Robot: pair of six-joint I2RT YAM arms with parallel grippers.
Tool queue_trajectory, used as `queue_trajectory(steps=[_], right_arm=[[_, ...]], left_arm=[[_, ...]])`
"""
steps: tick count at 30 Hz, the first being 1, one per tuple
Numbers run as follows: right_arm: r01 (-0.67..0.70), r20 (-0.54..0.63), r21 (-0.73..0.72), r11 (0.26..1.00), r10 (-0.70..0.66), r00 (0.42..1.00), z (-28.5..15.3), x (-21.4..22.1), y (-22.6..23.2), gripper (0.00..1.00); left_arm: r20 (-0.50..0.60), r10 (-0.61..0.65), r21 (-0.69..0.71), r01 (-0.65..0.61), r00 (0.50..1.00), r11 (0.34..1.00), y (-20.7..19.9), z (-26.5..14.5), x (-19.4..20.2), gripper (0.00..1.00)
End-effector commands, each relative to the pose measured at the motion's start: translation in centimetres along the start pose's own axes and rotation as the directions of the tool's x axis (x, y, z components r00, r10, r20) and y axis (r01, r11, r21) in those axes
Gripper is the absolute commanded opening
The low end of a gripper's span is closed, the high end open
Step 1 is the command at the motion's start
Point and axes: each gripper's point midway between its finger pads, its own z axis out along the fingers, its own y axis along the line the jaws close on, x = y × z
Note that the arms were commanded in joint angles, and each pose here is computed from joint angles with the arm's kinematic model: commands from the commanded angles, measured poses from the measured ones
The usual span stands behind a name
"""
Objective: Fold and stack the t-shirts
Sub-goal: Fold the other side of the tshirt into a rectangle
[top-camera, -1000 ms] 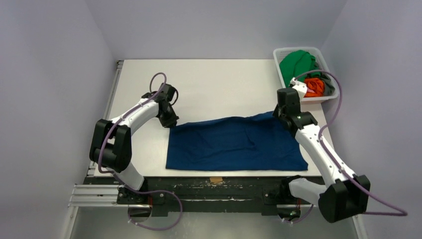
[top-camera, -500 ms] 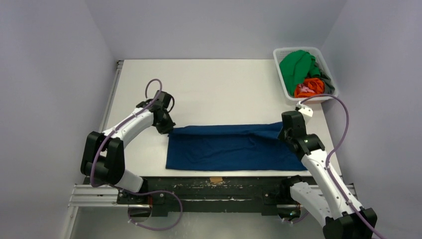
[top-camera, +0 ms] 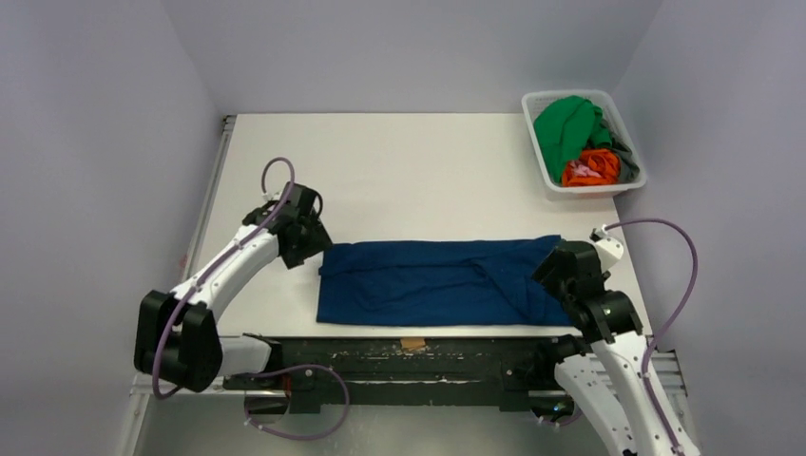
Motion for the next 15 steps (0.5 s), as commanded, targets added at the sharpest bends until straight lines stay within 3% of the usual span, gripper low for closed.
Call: queue_trajectory(steps=[1, 6, 10, 15], right_arm=[[-0.120, 0.123, -0.123, 0.985, 0.135, 0.983, -2.5, -3.2, 1.2, 0.71], [-0.098, 0.110, -0.279, 0.955, 0.133, 0.985, -1.6, -3.1, 4.9, 0.79], [-0.065, 0.013, -0.311, 0.948, 0.073, 0.997, 1.1, -1.2, 7.6, 0.82], [0.060, -0.080, -0.187, 0.980, -0.076, 0.994, 5.5, 0.8, 8.1, 0.82]], left_arm=[[0.115, -0.040, 0.021, 0.037, 0.993, 0.999, 1.5, -3.2, -0.8, 0.73], [0.123, -0.040, 0.301, 0.001, 0.992, 0.954, -2.9, -5.1, -0.8, 1.00], [0.019, 0.044, 0.506, -0.047, 0.999, 0.861, -8.2, -4.4, 0.5, 1.00], [-0.109, 0.164, 0.493, -0.089, 0.980, 0.865, -11.0, -0.8, 3.3, 1.00]])
